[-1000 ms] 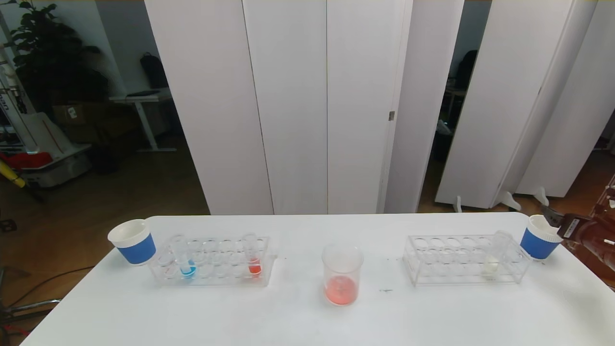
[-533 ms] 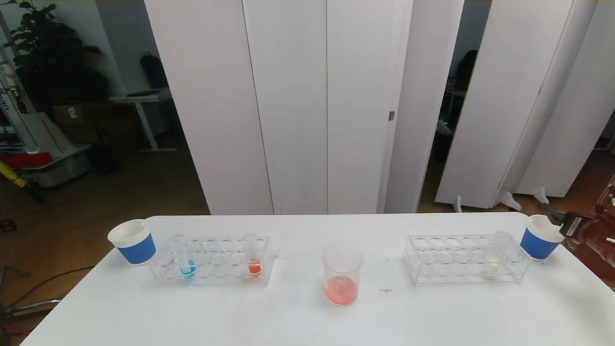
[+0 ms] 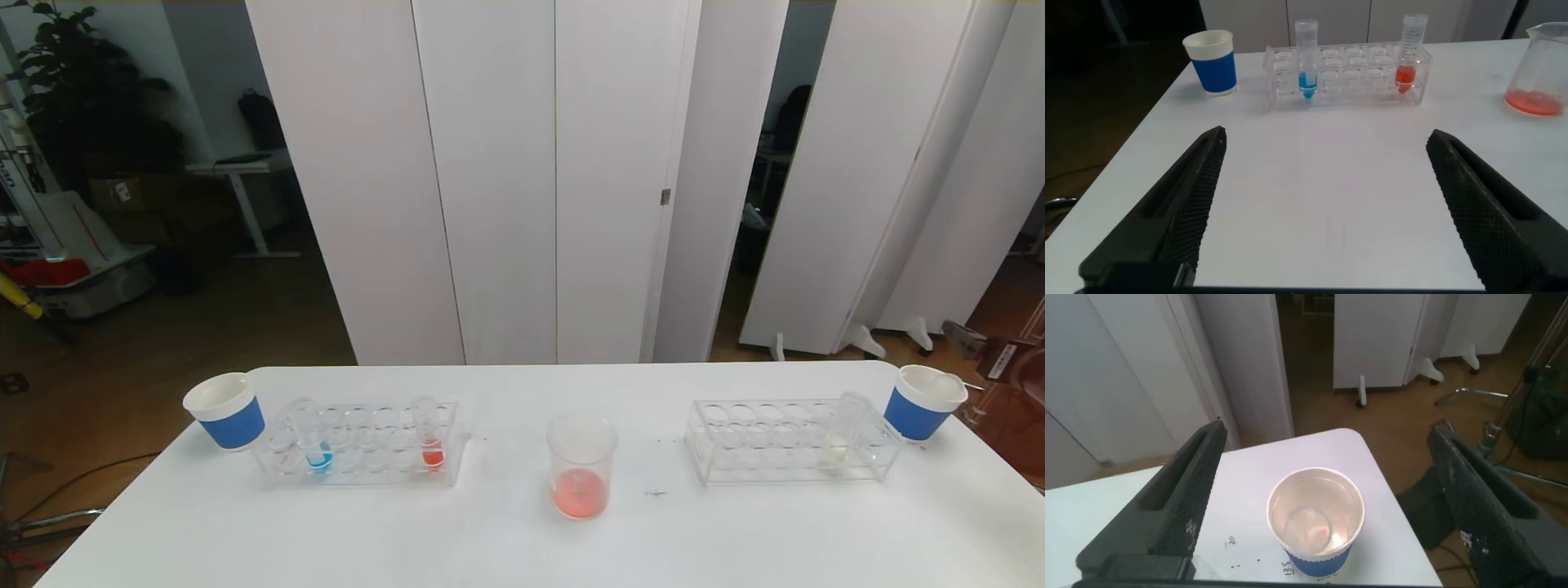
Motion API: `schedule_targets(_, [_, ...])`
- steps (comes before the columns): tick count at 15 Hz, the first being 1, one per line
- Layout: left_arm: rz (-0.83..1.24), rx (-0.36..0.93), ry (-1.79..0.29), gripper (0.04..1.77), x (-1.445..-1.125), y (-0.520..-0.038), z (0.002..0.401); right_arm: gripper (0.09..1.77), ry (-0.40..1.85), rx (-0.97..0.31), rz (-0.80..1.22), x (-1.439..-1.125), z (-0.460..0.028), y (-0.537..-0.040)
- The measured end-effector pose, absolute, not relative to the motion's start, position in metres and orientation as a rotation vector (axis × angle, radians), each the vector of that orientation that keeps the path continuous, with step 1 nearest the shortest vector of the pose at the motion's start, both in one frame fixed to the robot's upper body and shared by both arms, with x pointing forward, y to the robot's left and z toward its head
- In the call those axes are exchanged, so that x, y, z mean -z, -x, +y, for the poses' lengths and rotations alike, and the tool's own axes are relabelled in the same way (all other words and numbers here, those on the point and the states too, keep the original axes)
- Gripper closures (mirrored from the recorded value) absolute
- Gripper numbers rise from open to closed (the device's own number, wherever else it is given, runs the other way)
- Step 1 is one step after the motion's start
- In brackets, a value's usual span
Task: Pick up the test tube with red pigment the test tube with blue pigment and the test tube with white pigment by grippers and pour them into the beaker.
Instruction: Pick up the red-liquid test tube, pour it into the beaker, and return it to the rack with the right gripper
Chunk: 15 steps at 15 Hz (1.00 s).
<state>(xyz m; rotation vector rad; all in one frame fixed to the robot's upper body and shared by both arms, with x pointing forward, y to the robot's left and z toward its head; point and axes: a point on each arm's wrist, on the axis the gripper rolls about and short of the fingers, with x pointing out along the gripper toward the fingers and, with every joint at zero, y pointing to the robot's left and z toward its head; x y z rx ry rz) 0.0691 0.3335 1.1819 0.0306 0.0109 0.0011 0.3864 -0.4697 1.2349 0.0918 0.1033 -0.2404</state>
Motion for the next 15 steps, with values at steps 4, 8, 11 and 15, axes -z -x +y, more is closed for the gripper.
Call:
schedule_targets(4, [0.011,-0.001,-0.031,0.06,-1.182,-0.069,0.333,0.11,-0.109,0.150,0.138,-1.272,-0.457,-0.368])
schedule_targets(8, [0.011,-0.001,-0.031,0.06,-1.182,-0.069,0.333,0.11,-0.118,0.101,0.180,-1.311,-0.434,-0.344])
schedule_targets(11, [0.011,-0.001,-0.031,0.06,-1.182,-0.069,0.333,0.11,-0.106,0.042,0.178,-1.336,-0.407,-0.324])
schedule_targets(15, [0.011,-0.001,-0.031,0.06,-1.182,-0.069,0.333,0.11,-0.066,-0.018,0.166,-1.360,-0.364,-0.284])
